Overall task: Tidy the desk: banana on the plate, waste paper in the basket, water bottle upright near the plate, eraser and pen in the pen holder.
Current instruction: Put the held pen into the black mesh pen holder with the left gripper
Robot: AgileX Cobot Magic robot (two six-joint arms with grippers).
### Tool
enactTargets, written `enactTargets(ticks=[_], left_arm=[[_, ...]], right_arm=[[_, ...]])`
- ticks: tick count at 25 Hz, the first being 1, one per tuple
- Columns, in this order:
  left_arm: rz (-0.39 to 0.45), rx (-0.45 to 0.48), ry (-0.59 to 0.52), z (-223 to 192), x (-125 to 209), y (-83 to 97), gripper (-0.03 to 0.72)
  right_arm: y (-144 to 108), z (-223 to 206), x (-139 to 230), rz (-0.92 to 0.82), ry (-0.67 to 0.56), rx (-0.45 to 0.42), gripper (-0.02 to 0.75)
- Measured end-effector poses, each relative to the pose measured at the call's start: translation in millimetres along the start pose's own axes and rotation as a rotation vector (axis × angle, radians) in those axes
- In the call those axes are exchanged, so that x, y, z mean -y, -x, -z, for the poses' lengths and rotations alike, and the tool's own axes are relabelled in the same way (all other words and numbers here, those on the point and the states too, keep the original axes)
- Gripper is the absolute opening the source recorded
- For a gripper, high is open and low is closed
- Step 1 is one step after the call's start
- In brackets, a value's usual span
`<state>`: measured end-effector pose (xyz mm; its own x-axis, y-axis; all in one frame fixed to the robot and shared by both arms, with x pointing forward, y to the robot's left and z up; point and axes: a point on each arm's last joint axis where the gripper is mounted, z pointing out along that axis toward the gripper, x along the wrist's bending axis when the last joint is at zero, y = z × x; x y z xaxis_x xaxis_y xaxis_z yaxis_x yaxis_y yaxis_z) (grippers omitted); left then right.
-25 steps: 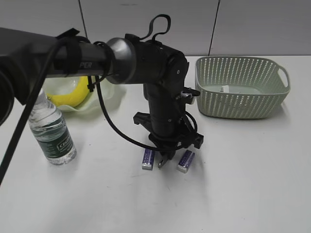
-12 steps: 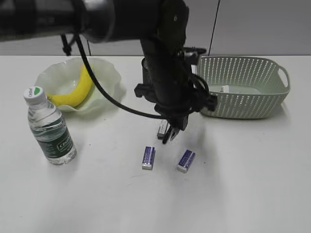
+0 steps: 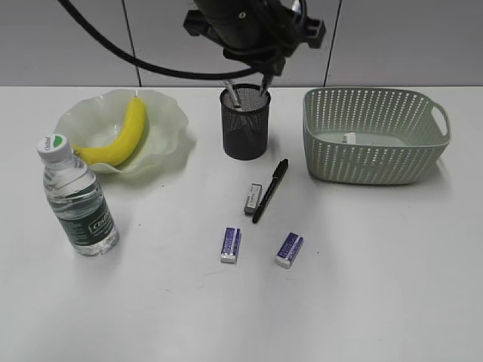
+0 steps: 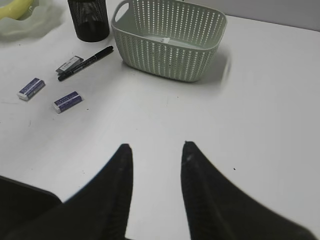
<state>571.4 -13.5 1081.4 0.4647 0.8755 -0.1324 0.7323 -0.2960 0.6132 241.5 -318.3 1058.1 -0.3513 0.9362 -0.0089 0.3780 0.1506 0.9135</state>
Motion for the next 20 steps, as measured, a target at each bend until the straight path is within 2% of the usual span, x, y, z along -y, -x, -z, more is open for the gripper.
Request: enactTargets(ticks=[4,6,9,15,17,20], left_arm=[[0.042,0.007,0.138,-11,-12,-26.8,0.087],[0.064,0.011,0.184,-23,-8,-40.4,0.087],[0.092,0.051,0.277,-44,5,-50.9,0.087],[0.134,0.179,0.638,-71,30,-61.9,0.087],[0.182,0.172,0.679,-79,33,-73.3,0.087],[0.223,0.148,0.682,-92,38,-87.2,0.087]], right_arm=[[0,0,0,0.0,0.0,0.0,0.276],[0,0,0,0.0,0.0,0.0,0.276],[0,0,0,0.0,0.0,0.0,0.276],[0,0,0,0.0,0.0,0.0,0.276],[0,0,0,0.0,0.0,0.0,0.276],[0,0,0,0.0,0.0,0.0,0.276]])
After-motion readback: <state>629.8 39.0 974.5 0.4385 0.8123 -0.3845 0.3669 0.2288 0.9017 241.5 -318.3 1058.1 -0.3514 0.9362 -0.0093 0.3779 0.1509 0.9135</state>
